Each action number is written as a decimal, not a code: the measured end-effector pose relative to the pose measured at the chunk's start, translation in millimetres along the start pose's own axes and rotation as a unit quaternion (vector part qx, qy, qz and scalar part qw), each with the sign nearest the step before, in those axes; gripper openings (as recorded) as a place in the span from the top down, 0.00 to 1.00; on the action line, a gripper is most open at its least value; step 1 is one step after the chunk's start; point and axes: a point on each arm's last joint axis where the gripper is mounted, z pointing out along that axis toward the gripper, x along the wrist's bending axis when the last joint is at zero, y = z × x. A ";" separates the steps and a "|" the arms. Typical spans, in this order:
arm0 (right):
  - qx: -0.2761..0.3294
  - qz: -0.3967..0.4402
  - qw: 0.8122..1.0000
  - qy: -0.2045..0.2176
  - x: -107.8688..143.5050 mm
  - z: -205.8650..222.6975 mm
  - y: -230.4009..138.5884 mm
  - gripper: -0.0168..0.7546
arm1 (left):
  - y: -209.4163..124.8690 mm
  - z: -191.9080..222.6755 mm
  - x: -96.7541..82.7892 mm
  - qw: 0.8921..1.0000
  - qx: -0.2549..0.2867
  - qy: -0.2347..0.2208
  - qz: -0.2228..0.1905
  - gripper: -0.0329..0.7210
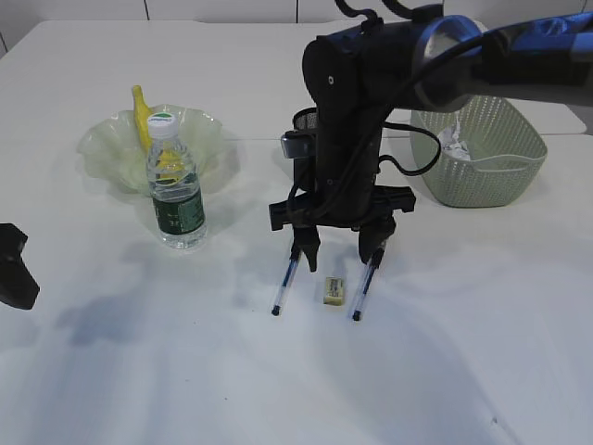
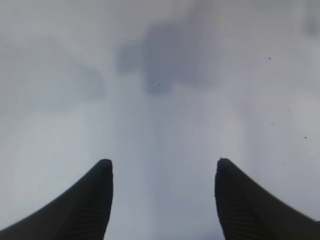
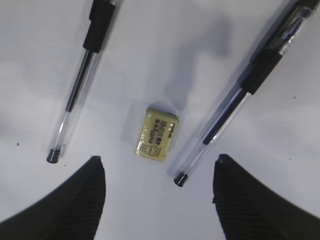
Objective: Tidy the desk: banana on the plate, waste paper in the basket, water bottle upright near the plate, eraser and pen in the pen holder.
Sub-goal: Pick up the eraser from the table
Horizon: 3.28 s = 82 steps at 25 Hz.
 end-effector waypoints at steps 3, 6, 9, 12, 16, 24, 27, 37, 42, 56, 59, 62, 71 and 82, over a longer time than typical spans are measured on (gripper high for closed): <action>0.009 0.026 1.000 0.001 1.3 7.5 0.4 0.32 | 1.0 0.0 0.0 1.000 -0.006 0.000 0.000 0.36; 0.012 0.048 0.999 0.001 1.6 9.5 0.4 0.32 | 1.7 0.0 0.0 1.000 -0.009 0.000 0.000 0.36; 0.014 0.064 0.998 0.003 2.1 10.4 0.3 0.32 | 1.9 0.0 0.0 1.000 -0.010 0.000 0.000 0.36; 0.020 0.078 0.997 0.003 2.9 15.3 0.3 0.32 | 2.2 0.0 0.0 1.000 -0.012 0.000 0.000 0.36; 0.033 0.087 0.996 0.010 5.2 22.2 -0.3 0.32 | 2.4 0.0 0.0 1.000 -0.013 0.000 0.000 0.36; 0.043 0.090 0.995 0.007 5.9 31.1 -0.3 0.32 | 2.5 0.0 -0.6 1.000 -0.014 -0.003 -0.003 0.36; 0.050 0.092 0.994 0.005 6.3 37.3 -0.4 0.32 | 2.5 0.0 -1.2 1.000 -0.014 -0.006 -0.006 0.36; 0.035 0.100 0.994 0.014 7.9 39.0 2.6 0.32 | 2.4 0.0 -1.4 1.000 -0.014 -0.008 -0.008 0.36; 0.028 0.105 0.994 0.018 8.5 39.1 4.1 0.32 | 2.4 0.0 -1.5 1.000 -0.014 -0.009 -0.008 0.36; 0.018 0.111 0.993 0.018 8.2 39.2 5.9 0.33 | 1.8 0.0 -1.7 1.000 -0.010 -0.009 -0.009 0.36; 0.016 0.112 0.993 0.019 8.4 39.2 6.2 0.33 | 1.8 0.0 -1.8 1.000 -0.010 -0.010 -0.009 0.36; 0.018 0.112 0.993 0.018 8.4 41.3 6.2 0.33 | 1.8 0.0 -1.8 1.000 -0.010 -0.010 -0.009 0.36; 0.019 0.108 0.994 0.007 7.2 48.4 6.9 0.33 | 1.8 0.0 -1.9 1.000 -0.010 -0.011 -0.010 0.36; 0.018 0.107 0.994 0.004 6.6 48.4 7.2 0.33 | 1.8 0.0 -1.9 1.000 -0.010 -0.011 -0.010 0.36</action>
